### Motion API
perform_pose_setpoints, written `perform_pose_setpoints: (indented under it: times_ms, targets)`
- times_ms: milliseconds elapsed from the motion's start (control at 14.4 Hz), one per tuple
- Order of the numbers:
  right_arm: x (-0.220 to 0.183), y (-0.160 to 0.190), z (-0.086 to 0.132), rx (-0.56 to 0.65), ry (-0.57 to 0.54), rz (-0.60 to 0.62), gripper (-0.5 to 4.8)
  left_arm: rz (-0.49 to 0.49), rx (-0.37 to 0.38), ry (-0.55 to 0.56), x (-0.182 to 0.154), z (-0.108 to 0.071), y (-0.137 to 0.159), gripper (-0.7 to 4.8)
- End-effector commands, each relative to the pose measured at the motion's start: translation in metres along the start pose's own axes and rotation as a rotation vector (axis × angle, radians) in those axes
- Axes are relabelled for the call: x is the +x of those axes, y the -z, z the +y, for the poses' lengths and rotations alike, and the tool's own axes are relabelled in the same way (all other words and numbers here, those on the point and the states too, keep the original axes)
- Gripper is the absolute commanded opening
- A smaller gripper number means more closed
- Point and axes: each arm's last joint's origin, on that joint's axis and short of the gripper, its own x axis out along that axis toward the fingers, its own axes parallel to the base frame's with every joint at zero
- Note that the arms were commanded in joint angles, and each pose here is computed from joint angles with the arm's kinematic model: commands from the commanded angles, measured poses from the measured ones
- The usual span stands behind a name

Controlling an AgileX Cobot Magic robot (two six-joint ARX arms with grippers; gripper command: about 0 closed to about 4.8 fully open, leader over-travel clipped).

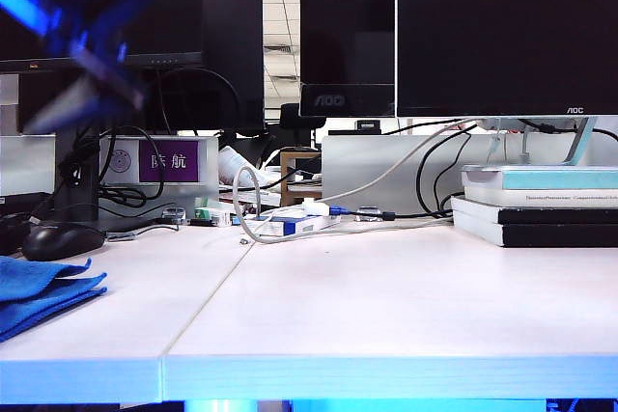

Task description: Wipe the table from right to left using the rag.

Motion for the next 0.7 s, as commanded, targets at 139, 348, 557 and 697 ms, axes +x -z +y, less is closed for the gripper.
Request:
perform_pose_setpoints:
  times_ms: [139, 348, 557, 697]
  targets:
    - [-0.065, -0.023, 0.012, -0.050, 0.020, -0.158, -0.08, -0.054, 0.043, 0.063, -0.007, -0.007, -0.006, -0.05]
    - [-0.120, -0.036, 0.020, -0.079, 0.072, -0.309, -0.01, -0.148, 0.108, 0.057, -0.040, -0.032, -0.008, -0.05]
    - [-0.146, -0.037, 0.025, -0.081, 0.100, -0.351, -0.01, -0.245, 0.145, 0.070, -0.068, -0.053, -0.006, -0.05]
    - [-0.159, -0.036, 0.032, -0.106, 0.113, -0.374, -0.01, -0.308, 0.189, 0.064, -0.084, -0.066, 0.000, -0.05]
